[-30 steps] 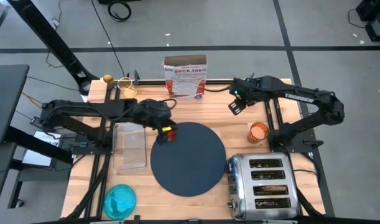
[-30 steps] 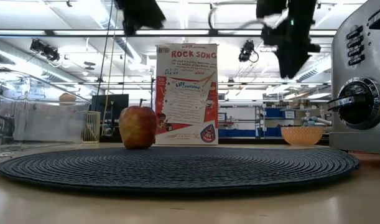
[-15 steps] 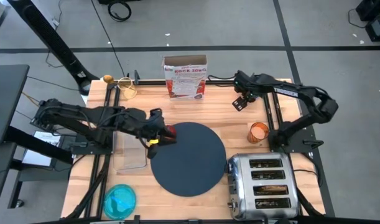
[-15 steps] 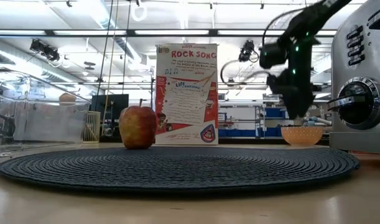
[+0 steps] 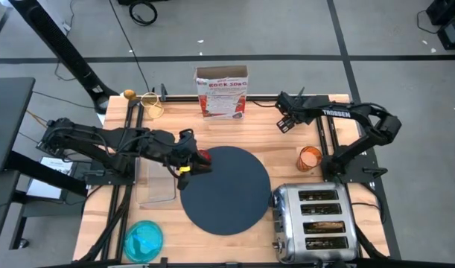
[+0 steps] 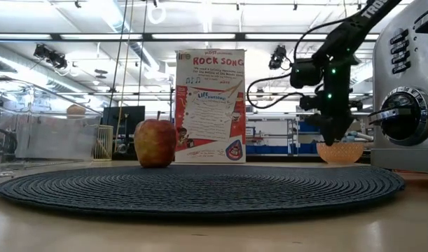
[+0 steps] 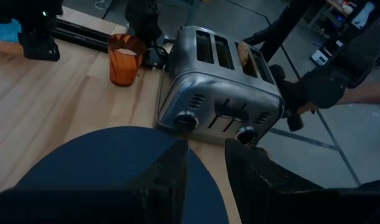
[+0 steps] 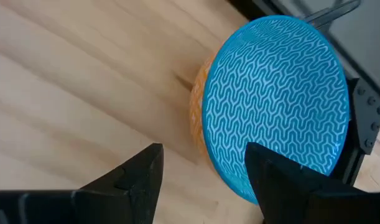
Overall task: Arrange a breakfast setting
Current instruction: Put the blue bowl on top of the dark blue placemat
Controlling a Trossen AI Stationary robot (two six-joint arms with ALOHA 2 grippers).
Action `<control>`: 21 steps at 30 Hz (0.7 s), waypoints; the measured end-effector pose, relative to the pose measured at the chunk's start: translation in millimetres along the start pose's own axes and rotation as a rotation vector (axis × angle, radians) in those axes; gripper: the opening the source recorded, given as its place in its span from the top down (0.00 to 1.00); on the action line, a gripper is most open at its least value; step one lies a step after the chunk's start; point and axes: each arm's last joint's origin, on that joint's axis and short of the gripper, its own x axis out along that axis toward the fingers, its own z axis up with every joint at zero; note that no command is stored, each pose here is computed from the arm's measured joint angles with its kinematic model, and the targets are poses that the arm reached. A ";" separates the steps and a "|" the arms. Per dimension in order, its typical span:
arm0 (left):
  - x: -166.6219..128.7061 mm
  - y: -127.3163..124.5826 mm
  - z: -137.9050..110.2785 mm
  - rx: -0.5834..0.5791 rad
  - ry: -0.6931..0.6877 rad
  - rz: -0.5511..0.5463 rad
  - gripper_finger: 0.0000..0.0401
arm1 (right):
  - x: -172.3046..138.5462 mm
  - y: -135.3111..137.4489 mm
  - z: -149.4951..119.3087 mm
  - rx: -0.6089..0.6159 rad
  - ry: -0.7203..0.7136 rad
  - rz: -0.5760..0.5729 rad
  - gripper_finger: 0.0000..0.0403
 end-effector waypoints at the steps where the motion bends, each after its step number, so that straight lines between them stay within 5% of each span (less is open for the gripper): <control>1: 0.0 -0.1 0.2 -0.004 -0.002 -0.001 0.71 | 2.2 1.2 -1.8 0.010 -0.010 -0.014 0.43; 9: 0.0 -0.3 0.5 -0.039 -0.006 -0.003 0.72 | 13.6 4.7 -10.7 0.044 -0.061 -0.058 0.47; 21: 0.0 -0.2 0.5 -0.051 -0.005 -0.003 0.72 | 18.0 13.4 -25.5 0.043 0.046 0.124 0.63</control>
